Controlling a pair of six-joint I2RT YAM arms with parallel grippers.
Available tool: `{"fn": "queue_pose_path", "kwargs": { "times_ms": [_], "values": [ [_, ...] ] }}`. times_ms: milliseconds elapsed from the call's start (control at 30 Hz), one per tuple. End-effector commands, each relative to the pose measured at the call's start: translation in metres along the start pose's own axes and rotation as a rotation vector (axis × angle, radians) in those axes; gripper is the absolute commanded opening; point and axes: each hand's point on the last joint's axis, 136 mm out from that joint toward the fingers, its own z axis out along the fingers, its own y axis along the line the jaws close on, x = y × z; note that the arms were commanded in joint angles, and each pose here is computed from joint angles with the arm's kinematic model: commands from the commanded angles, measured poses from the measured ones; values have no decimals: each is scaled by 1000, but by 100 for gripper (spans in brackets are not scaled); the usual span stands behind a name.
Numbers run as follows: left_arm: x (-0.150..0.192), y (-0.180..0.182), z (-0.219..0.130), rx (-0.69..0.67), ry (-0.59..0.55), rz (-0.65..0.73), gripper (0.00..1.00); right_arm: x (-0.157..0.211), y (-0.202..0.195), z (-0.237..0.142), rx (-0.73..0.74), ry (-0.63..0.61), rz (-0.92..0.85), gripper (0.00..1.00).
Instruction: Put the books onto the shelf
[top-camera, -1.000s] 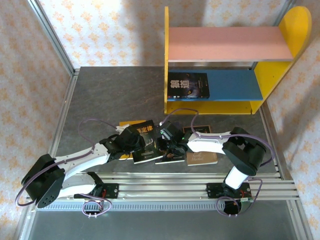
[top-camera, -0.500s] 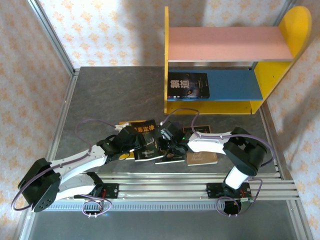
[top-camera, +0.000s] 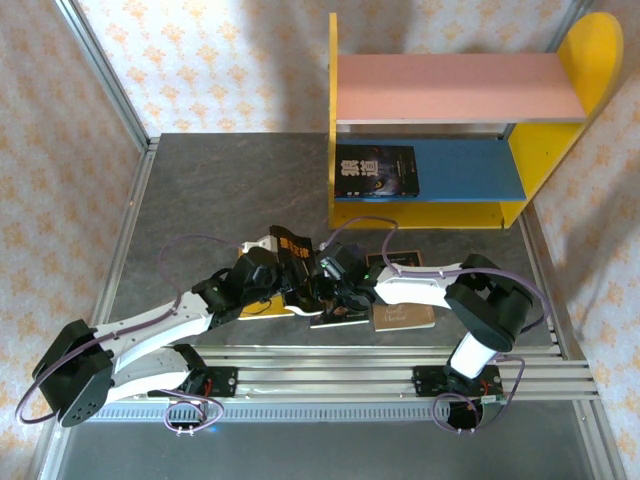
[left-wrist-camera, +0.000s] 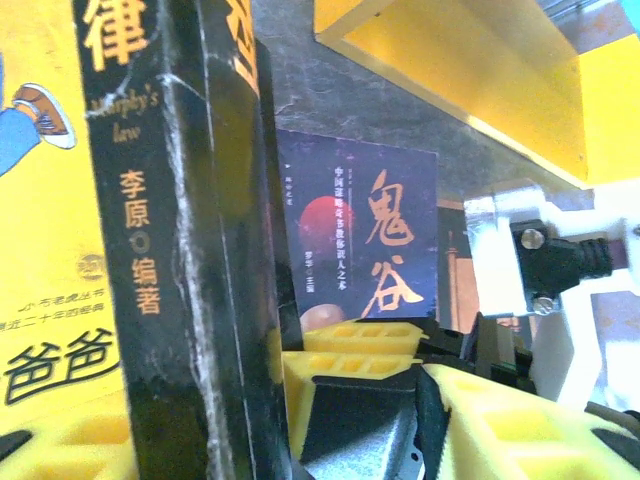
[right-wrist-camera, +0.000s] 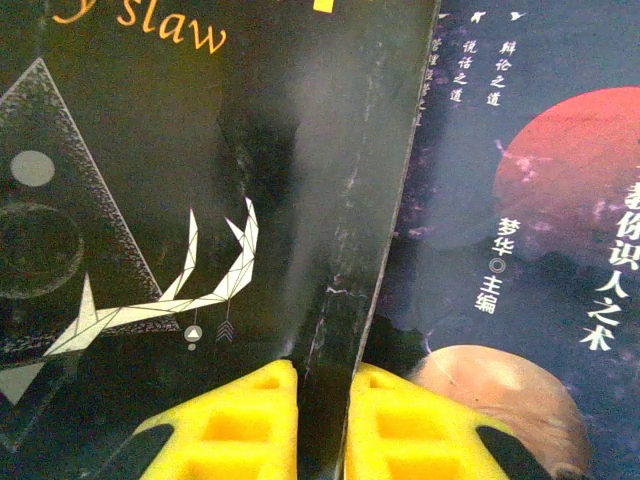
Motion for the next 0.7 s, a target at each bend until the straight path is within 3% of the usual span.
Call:
{"fn": "queue_pose_path", "kwargs": {
  "times_ms": [0, 167, 433, 600, 667],
  "values": [
    [-8, -21, -13, 12, -3, 53, 51, 35, 2, 11, -23, 115, -37, 14],
    [-12, 11, -20, -174, -17, 116, 46, 33, 0, 9, -10, 107, -41, 15],
    [-9, 21, -15, -218, -4, 131, 41, 30, -4, 6, 18, 97, -41, 31],
    [-9, 27, -16, -245, -9, 139, 38, 27, -8, 2, 29, 86, -34, 34],
    [-9, 29, -17, -254, -11, 142, 36, 24, -10, -1, 38, 74, -31, 40]
  ]
}}
